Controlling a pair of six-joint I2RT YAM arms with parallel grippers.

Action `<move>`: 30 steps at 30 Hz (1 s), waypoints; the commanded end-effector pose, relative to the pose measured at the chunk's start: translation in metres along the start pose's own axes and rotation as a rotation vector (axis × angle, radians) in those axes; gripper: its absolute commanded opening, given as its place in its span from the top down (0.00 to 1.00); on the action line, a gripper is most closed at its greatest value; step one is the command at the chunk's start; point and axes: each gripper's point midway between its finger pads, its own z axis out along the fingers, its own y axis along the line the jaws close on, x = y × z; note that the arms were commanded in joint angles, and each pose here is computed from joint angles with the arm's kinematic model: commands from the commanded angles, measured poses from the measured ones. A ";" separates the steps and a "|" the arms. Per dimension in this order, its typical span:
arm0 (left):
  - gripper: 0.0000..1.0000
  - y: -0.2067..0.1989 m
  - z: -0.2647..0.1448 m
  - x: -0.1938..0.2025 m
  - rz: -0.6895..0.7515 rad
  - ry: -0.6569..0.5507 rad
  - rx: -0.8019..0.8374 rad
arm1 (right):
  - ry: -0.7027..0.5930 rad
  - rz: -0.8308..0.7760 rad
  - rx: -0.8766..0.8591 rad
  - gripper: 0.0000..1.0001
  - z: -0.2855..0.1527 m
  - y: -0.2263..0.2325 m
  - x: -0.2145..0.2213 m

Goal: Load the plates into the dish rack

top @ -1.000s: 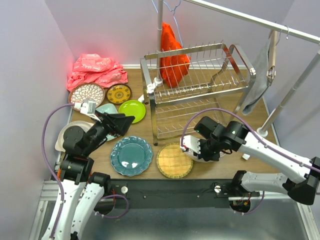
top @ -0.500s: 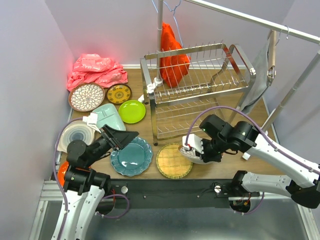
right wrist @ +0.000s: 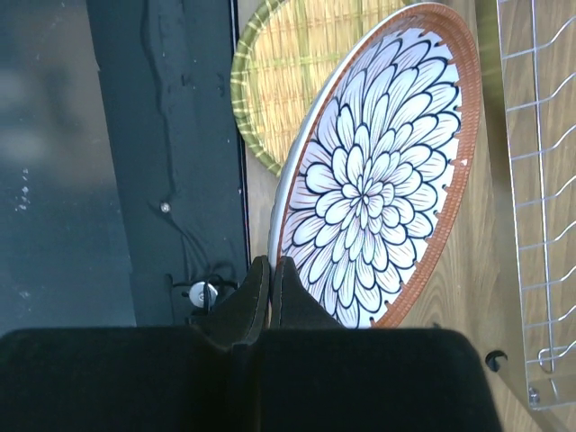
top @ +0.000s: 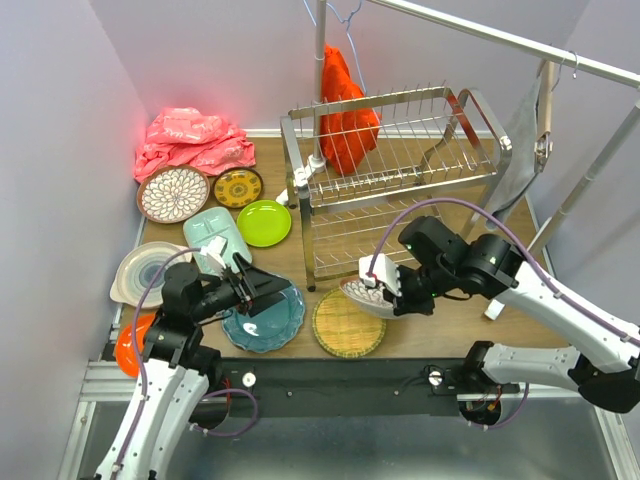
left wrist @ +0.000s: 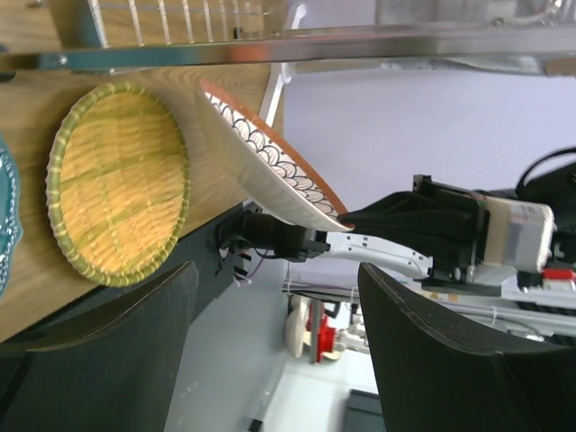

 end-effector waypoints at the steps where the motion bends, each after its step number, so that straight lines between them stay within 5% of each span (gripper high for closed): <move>1: 0.18 0.016 0.002 0.013 -0.121 0.081 -0.078 | -0.163 -0.067 0.011 0.99 -0.007 -0.010 -0.050; 17: 0.16 0.035 0.029 0.013 -0.327 0.125 -0.267 | -0.231 -0.118 -0.071 1.00 0.015 -0.022 -0.094; 30: 0.18 0.026 0.053 0.022 -0.352 0.200 -0.307 | -0.268 -0.185 -0.094 0.99 0.035 -0.009 -0.131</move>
